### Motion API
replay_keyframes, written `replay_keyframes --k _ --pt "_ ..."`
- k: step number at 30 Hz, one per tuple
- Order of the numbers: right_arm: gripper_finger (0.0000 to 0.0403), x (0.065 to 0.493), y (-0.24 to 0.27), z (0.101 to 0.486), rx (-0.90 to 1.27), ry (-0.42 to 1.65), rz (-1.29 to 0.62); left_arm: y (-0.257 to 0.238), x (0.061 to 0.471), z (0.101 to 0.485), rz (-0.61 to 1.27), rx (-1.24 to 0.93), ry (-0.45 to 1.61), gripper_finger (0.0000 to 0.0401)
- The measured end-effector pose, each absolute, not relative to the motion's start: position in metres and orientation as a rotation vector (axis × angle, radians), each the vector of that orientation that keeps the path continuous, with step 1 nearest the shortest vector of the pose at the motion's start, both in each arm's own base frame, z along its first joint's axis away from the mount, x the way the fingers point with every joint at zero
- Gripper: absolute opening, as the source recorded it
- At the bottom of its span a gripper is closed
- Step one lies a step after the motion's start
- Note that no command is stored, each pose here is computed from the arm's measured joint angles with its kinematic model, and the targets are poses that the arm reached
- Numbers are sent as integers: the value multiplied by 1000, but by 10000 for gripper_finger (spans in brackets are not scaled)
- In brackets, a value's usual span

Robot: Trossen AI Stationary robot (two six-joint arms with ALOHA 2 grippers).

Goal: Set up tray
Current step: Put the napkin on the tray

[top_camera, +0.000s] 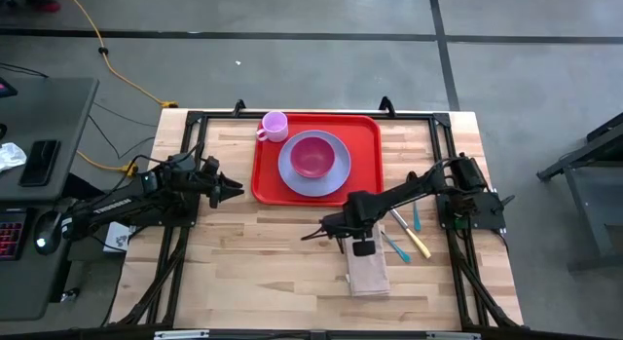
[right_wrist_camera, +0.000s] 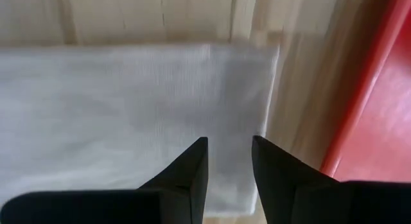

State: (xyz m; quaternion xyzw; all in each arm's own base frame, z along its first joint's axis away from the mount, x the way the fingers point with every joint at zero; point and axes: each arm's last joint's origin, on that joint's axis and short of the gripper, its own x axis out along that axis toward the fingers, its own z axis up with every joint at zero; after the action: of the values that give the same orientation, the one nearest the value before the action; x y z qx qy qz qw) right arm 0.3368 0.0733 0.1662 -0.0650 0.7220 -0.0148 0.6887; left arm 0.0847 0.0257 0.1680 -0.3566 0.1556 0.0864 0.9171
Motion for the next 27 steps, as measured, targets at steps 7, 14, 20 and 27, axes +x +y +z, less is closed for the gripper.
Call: replay_keyframes --k 7,14,20,27 --pt "99 345 67 166 -230 1538 -13 26 85 168 178 -733 320 211" --pt "99 348 54 166 -205 1544 23 26 85 168 178 -734 320 211" --pt "99 350 45 166 -154 1550 68 26 85 168 178 -733 320 211" --pt "99 350 40 164 -149 1544 90 26 85 168 174 -714 322 211"
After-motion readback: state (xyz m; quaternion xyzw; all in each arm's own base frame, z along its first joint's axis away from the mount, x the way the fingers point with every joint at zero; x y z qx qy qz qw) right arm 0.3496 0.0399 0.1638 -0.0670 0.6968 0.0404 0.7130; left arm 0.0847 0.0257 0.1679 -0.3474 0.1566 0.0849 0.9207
